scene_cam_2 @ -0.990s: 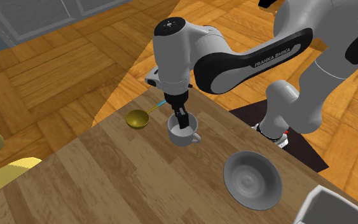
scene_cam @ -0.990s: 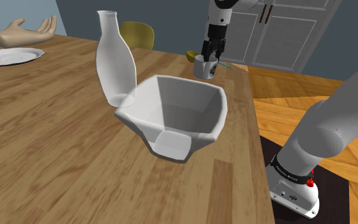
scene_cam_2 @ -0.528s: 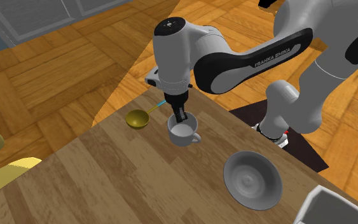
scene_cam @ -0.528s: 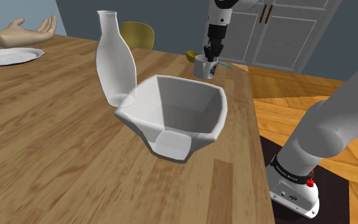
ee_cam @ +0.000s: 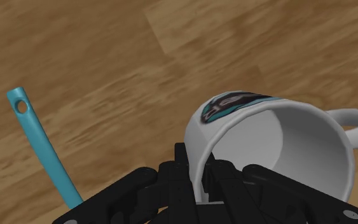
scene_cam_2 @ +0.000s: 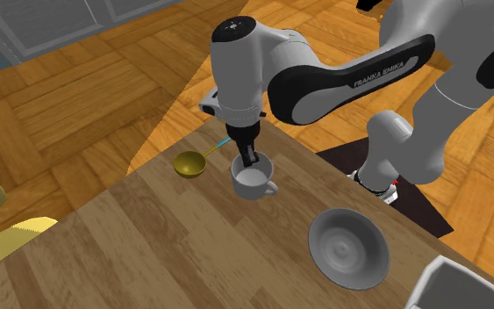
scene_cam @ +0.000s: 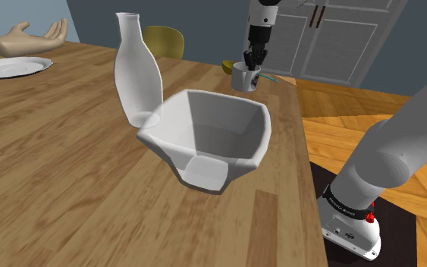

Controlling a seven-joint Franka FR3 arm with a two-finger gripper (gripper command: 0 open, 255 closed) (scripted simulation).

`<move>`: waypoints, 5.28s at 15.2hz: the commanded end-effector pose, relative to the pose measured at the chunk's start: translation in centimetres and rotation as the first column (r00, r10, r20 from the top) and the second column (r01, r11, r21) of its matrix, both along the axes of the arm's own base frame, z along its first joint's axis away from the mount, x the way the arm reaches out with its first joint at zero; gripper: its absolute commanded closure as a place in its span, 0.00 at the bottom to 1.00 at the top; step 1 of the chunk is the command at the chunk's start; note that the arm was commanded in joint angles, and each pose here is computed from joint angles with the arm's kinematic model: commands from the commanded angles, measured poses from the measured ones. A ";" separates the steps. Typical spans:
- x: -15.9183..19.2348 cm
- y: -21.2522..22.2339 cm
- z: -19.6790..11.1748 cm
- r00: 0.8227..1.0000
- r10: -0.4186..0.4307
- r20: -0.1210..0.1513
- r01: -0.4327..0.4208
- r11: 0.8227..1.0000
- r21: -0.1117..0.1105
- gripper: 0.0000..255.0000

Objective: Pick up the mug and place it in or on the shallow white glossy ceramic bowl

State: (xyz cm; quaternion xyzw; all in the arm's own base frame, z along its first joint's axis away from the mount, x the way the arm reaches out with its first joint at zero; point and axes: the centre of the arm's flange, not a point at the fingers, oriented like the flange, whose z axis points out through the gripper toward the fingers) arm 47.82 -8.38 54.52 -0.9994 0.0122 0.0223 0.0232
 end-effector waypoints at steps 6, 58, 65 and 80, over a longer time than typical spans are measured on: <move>0.0 0.1 3.6 1.000 0.000 0.000 0.000 1.000 0.000 1.00; -14.4 24.4 4.0 1.000 0.000 0.000 0.000 1.000 0.000 1.00; -14.4 24.4 4.0 1.000 0.000 0.000 0.000 1.000 0.000 1.00; -14.2 24.1 9.0 1.000 0.000 0.000 0.000 1.000 0.000 0.00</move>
